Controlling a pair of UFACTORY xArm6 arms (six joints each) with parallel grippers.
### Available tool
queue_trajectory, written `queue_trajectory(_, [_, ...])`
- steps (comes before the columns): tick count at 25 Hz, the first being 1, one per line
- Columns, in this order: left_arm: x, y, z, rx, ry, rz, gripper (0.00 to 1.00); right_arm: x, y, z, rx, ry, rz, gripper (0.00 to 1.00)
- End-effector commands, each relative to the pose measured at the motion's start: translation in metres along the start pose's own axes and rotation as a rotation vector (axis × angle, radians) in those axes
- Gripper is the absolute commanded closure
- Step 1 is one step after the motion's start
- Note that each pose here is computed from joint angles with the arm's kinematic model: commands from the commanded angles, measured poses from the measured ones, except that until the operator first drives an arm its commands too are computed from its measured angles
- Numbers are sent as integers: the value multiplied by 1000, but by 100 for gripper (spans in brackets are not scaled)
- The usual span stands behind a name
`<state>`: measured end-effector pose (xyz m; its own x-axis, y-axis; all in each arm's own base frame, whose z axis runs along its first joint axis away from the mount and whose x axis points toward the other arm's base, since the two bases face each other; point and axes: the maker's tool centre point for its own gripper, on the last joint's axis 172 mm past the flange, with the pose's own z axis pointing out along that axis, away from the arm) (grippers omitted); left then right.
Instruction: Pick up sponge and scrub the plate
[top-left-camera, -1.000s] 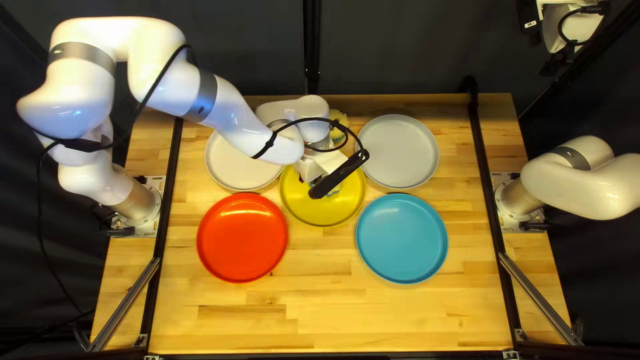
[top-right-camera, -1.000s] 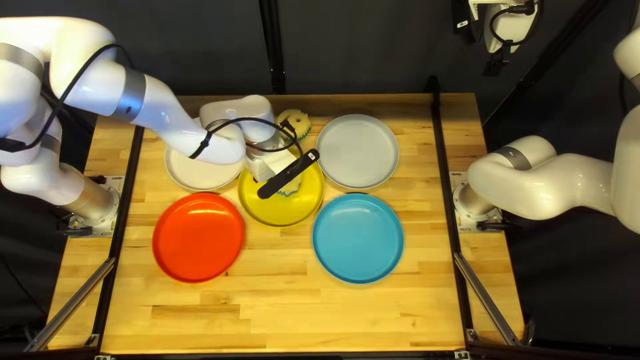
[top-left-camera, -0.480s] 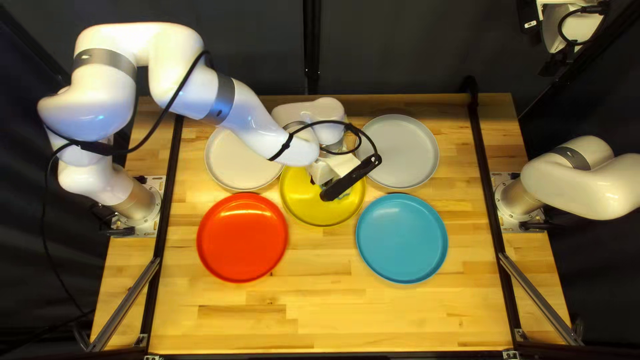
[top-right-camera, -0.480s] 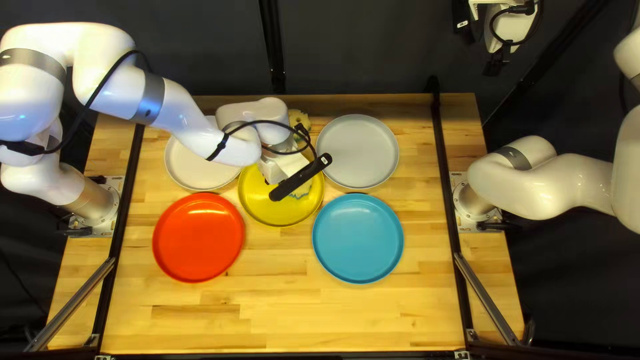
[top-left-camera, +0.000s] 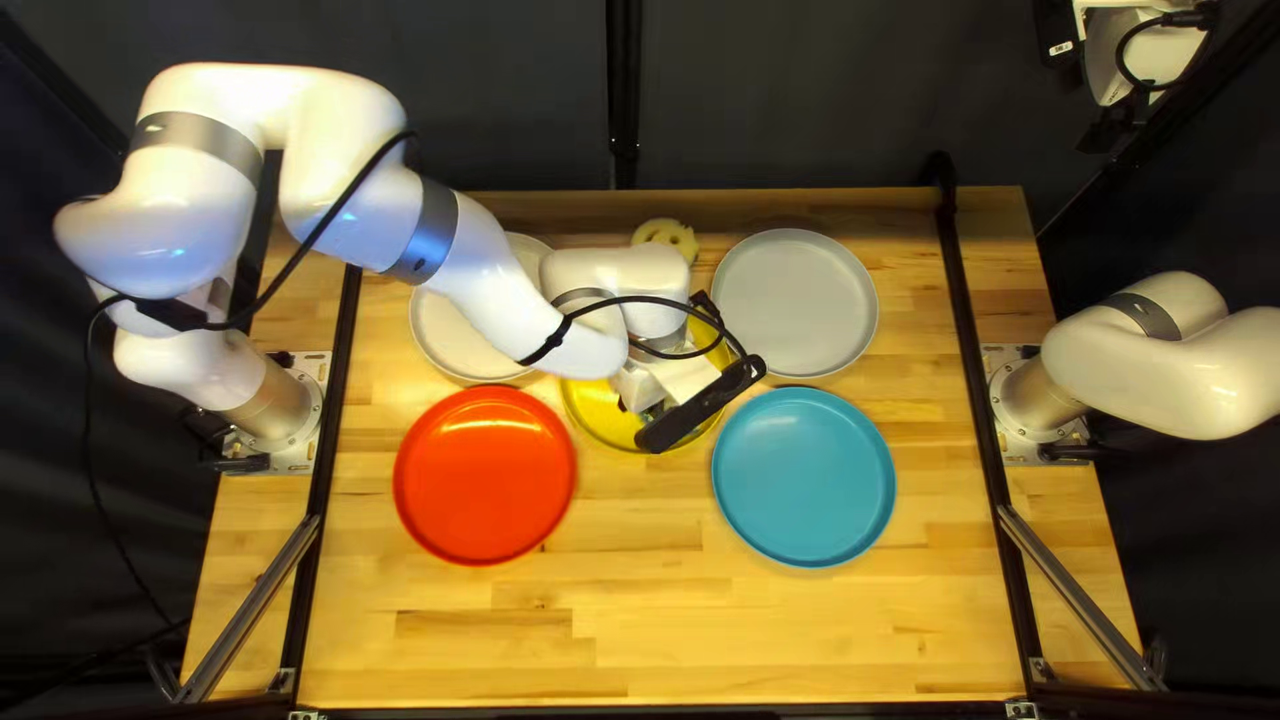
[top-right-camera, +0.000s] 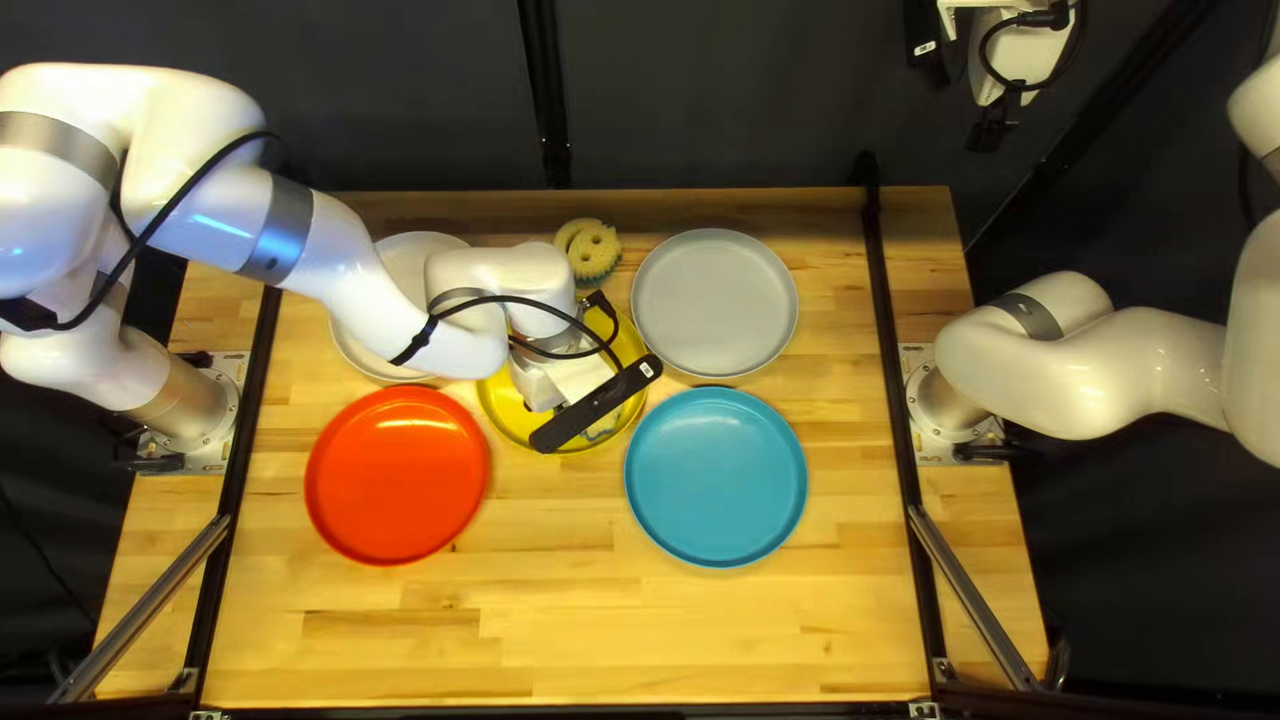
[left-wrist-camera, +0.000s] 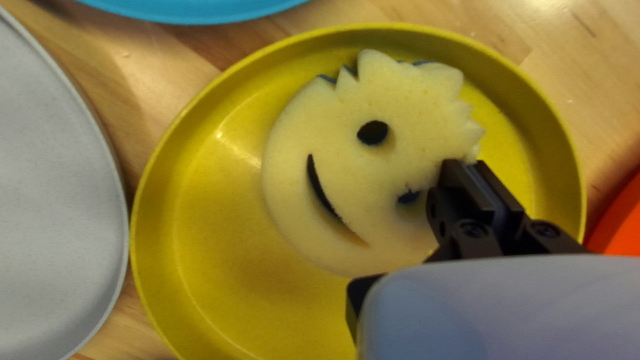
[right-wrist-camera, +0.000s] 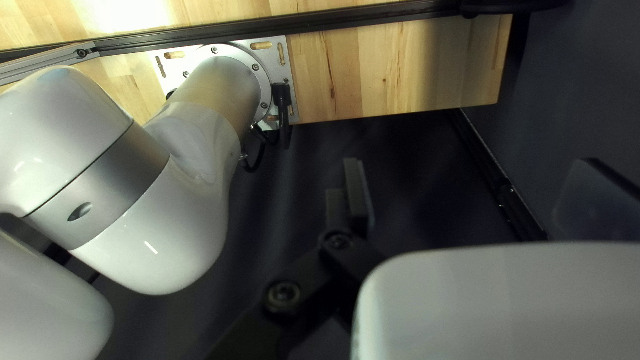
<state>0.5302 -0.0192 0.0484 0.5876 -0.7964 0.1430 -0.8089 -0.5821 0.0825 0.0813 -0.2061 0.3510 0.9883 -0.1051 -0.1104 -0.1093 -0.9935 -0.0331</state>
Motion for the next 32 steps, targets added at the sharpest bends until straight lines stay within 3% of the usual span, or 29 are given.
queue_trajectory(1, [-12, -20, 1, -5, -3, -5, 100, 0, 0, 0, 0, 0, 0, 0])
queue_trajectory(6, [-40, -51, -2, -15, -8, -19, 100, 0, 0, 0, 0, 0, 0, 0])
queue_trajectory(14, [-74, -44, -22, -21, -21, -46, 100, 0, 0, 0, 0, 0, 0, 0])
queue_trajectory(18, [-68, -24, -21, -17, -23, -51, 100, 0, 0, 0, 0, 0, 0, 0])
queue_trajectory(27, [-35, 15, 13, -20, -3, -34, 100, 0, 0, 0, 0, 0, 0, 0])
queue_trajectory(32, [-24, 43, 6, -15, -3, -30, 100, 0, 0, 0, 0, 0, 0, 0])
